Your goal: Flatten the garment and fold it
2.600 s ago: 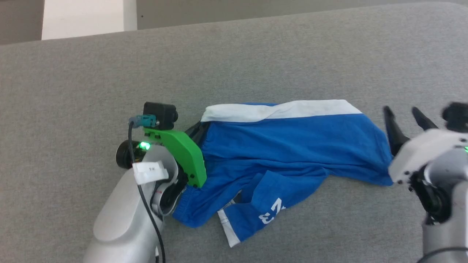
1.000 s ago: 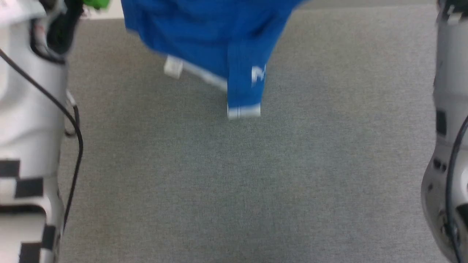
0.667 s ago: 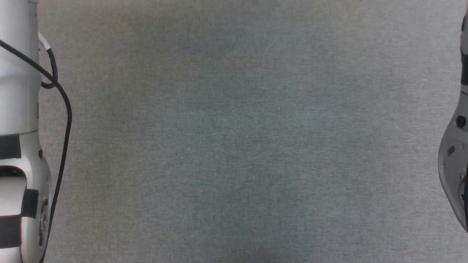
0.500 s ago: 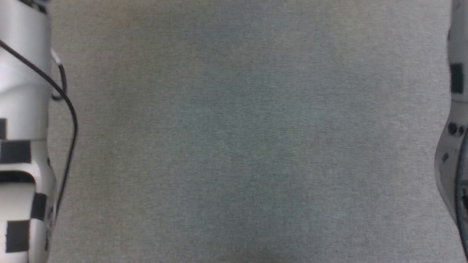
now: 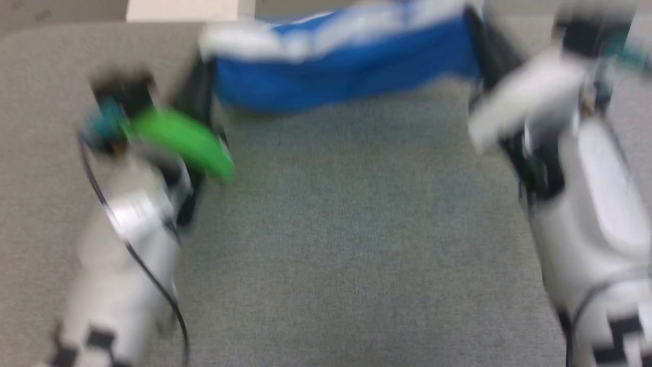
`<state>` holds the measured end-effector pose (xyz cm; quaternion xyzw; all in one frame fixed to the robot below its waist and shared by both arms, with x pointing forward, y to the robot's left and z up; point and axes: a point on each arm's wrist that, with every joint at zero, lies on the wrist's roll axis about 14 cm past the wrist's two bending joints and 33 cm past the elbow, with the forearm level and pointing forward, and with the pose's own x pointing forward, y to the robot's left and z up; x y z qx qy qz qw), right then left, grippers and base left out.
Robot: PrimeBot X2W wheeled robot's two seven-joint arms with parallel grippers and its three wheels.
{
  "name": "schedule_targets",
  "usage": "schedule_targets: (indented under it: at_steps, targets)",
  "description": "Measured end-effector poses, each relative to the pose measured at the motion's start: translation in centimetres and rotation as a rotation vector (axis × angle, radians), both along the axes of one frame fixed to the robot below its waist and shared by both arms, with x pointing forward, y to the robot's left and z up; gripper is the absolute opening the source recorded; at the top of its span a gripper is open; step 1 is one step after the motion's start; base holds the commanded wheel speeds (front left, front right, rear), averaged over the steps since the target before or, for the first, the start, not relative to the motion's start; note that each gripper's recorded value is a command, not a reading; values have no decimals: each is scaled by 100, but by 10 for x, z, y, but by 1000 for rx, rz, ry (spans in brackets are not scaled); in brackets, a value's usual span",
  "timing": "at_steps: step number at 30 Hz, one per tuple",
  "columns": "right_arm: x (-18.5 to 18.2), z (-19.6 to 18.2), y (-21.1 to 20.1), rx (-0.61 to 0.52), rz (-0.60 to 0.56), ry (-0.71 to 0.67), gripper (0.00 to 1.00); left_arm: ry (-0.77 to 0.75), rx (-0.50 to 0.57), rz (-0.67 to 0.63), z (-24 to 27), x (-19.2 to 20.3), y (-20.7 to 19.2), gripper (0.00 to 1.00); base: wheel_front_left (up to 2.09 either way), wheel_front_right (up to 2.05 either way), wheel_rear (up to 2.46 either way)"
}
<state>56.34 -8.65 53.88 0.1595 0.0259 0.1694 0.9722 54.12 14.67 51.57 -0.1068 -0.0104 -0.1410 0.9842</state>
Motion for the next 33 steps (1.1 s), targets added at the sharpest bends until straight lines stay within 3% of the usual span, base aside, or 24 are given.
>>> schedule_targets:
  at_steps: [5, 10, 17, 22, 27, 33]
  targets:
    - [-78, -49, -26, 56, -21, 191, 0, 148, -72, -27, -49, -76, -17, 0, 0, 0, 0]
    - [-156, -82, -41, 116, -23, 390, 0, 219, -115, 13, -63, -128, -17, 0, 0, 0, 0]
    - [-231, -96, -44, 137, 39, 593, 0, 375, -126, 71, -86, -187, -8, 0, 0, 0, 0]
    - [-292, -96, -41, 157, 129, 772, 0, 606, -110, 115, -109, -245, 7, 0, 0, 0, 0]
    - [-282, -76, -58, 144, 74, 704, 0, 576, -216, 115, -87, -244, 2, 0, 0, 0, 0]
    - [-215, -38, -64, 104, 21, 498, 0, 497, -266, 60, -60, -210, -11, 0, 0, 0, 0]
